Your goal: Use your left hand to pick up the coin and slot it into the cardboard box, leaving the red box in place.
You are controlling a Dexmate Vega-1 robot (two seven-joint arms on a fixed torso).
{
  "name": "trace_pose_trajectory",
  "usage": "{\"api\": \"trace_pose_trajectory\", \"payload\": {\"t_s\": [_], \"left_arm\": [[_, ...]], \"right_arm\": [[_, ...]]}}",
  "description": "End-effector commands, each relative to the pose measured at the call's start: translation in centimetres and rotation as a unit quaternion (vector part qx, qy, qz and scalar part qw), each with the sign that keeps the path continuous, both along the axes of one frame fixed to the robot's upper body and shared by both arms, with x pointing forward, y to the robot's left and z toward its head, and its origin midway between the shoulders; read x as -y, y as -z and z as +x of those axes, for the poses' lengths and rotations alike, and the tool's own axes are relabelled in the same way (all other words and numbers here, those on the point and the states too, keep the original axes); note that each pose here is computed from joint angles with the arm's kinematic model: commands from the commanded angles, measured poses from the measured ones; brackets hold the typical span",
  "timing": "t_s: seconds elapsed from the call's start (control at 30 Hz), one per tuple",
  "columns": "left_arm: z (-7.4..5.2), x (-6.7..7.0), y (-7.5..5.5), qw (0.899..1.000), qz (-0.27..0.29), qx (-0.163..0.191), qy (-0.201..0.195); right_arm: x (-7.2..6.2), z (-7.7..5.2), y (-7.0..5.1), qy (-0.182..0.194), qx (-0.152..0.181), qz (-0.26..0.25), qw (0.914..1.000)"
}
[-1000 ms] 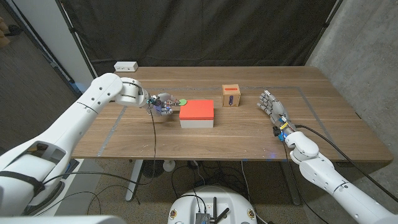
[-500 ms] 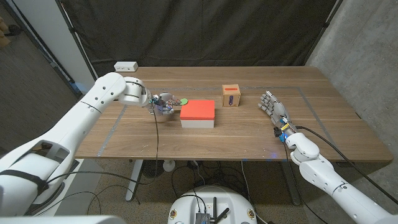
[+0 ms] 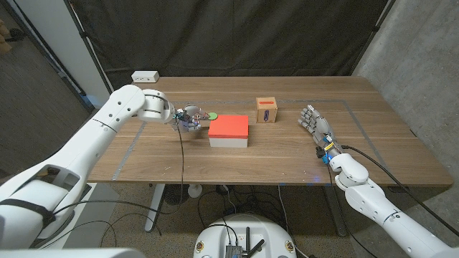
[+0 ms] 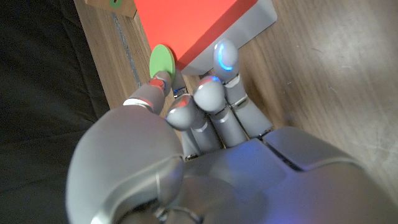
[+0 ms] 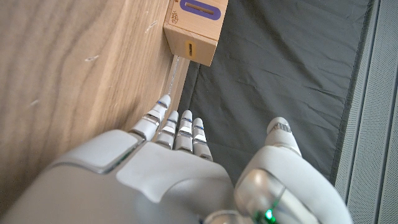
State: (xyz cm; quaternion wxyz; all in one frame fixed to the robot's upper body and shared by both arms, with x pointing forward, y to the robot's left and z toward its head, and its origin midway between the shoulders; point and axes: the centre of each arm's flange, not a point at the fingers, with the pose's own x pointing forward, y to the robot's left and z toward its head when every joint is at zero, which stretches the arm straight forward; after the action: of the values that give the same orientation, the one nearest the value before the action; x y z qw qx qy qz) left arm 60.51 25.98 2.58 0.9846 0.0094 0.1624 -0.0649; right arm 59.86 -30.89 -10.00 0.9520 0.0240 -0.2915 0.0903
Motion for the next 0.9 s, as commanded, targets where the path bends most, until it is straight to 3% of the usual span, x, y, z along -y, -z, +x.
{"api": "trace_pose_trajectory", "payload": {"t_s": [0.03, 0.4, 0.6, 0.9], "left_arm": [[-0.6, -0.9, 0.4, 0.999, -0.030, 0.024, -0.002], [-1.7, -2.2, 0.1, 0.997, -0.019, 0.073, -0.035], [-2.1, -2.6, 0.0, 0.994, -0.013, 0.101, -0.034], [-2.7, -2.4, -0.5, 0.983, 0.017, 0.176, -0.049]], "right_arm": [[-0.2, -0.5, -0.7, 0.006, 0.004, -0.006, 1.0000], [-0.9, -1.3, -1.3, 0.011, 0.010, -0.014, 0.9998], [-1.4, -1.7, -1.6, 0.013, 0.018, -0.016, 0.9996], [-1.8, -2.5, -1.8, 0.019, 0.029, -0.014, 0.9993]]}}
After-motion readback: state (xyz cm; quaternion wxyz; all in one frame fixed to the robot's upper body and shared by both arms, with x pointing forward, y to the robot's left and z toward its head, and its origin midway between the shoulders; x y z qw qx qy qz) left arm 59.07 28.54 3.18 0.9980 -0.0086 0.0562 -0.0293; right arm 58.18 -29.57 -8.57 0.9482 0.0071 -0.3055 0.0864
